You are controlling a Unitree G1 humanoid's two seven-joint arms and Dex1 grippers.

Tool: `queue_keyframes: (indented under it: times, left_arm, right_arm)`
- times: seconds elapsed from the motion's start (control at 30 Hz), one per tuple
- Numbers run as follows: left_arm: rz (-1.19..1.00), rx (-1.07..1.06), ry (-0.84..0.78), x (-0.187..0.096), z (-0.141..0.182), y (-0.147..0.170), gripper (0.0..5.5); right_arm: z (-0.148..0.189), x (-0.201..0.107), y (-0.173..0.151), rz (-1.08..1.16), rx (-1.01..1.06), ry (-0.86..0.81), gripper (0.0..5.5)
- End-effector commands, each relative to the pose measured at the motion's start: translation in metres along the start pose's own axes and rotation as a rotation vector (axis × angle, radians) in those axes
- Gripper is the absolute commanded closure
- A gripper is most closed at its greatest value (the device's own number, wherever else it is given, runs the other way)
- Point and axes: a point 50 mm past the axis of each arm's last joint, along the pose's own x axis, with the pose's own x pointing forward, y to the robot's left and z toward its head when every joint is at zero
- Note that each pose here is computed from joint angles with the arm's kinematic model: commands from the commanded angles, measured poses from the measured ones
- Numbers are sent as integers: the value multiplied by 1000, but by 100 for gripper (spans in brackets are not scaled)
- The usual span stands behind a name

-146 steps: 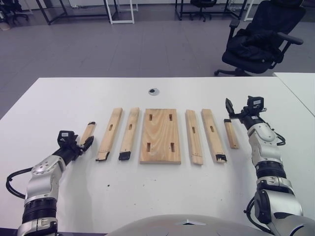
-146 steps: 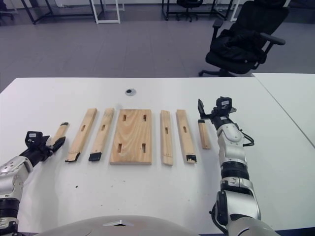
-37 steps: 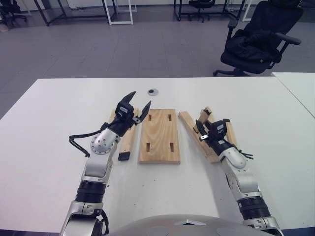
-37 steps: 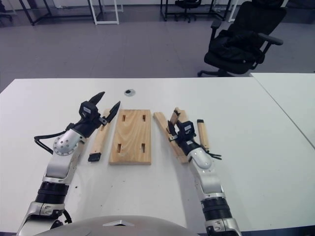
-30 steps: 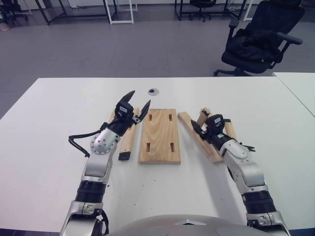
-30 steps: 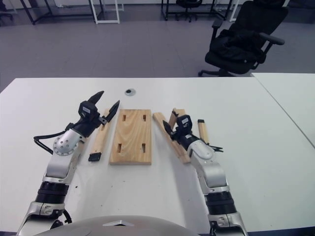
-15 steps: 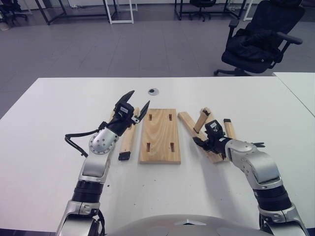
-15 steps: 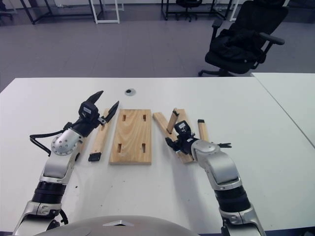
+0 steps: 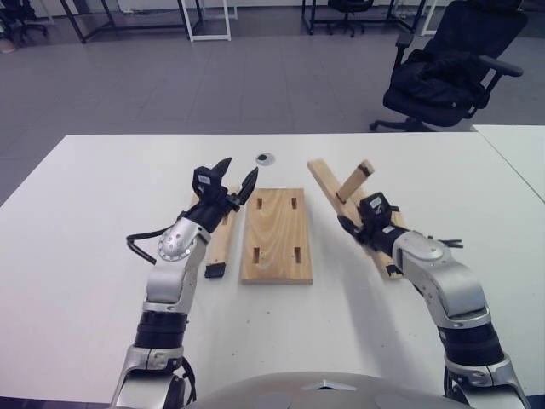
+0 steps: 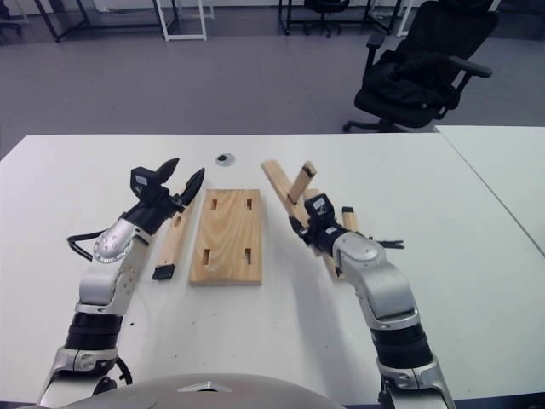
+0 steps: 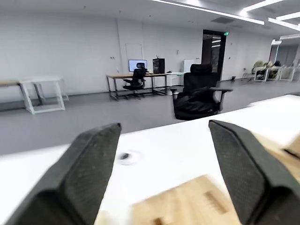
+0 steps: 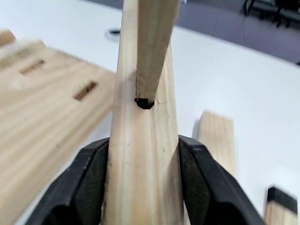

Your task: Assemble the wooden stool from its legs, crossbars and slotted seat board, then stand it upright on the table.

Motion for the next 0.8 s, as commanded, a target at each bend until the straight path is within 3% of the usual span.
queue_keyframes:
  times: [0.03, 0.17, 0.3, 0.73, 0.8]
  left_arm:
    - [-181, -398, 22, 11, 5, -25, 207]
    - [-266, -647, -35, 12, 23, -35, 207]
    - [-278, -735, -85, 11, 35, -34, 207]
    - [-67, -720, -14, -1, 15, -32, 420]
    - [-25, -729, -19, -6, 16, -34, 432]
  right_arm:
    - [33, 0, 16, 144, -167, -184, 341]
    - [45, 0, 32, 253, -238, -290, 341]
    - [46, -3, 38, 301, -265, -335, 341]
    - [44, -11, 43, 344, -302, -381, 341]
    - [42, -13, 45, 359, -306, -384, 341]
